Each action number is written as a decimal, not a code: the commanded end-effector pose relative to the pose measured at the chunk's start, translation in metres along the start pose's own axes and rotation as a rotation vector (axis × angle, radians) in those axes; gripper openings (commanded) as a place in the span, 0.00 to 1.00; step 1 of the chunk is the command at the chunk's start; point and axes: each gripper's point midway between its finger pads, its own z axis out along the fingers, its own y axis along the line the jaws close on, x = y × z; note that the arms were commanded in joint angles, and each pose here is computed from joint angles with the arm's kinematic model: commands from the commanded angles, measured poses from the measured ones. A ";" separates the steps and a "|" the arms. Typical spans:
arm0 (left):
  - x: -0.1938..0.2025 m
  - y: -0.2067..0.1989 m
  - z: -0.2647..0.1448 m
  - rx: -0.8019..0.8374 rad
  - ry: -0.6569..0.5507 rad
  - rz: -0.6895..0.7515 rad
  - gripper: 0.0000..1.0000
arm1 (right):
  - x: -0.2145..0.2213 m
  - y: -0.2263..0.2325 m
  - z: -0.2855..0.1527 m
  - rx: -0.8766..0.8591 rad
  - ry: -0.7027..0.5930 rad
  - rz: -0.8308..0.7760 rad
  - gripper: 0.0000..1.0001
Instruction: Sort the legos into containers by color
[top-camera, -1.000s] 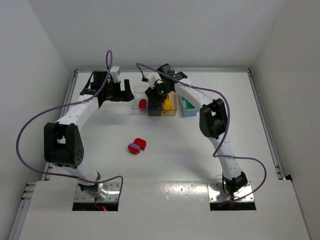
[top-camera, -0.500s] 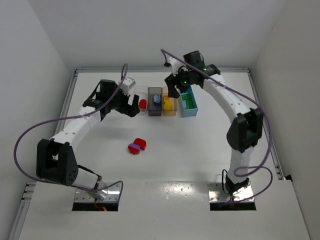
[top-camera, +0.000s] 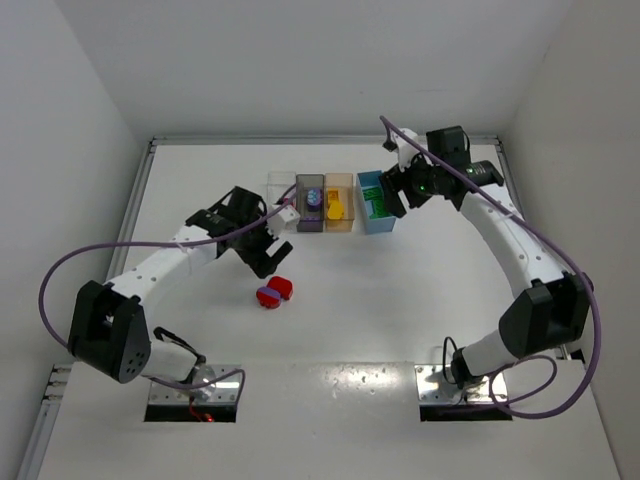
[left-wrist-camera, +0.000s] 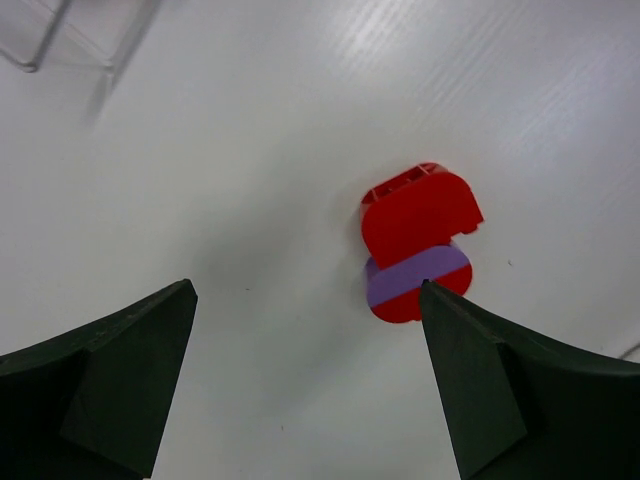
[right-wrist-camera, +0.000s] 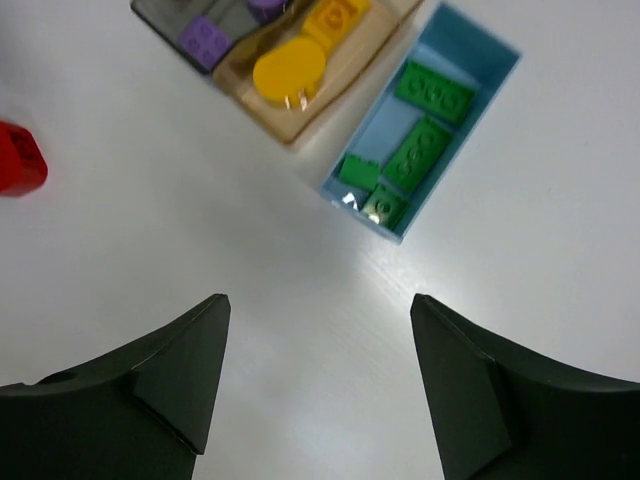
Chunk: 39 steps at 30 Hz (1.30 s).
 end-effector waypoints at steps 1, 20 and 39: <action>0.012 -0.019 -0.007 0.031 0.059 0.059 1.00 | 0.022 0.000 -0.012 0.008 0.027 0.026 0.73; -0.003 -0.092 0.027 0.322 -0.042 0.524 1.00 | 0.051 -0.001 -0.031 -0.014 0.040 0.062 0.73; 0.016 -0.071 0.078 0.228 0.086 0.656 1.00 | 0.067 -0.014 -0.039 0.012 0.050 0.119 0.73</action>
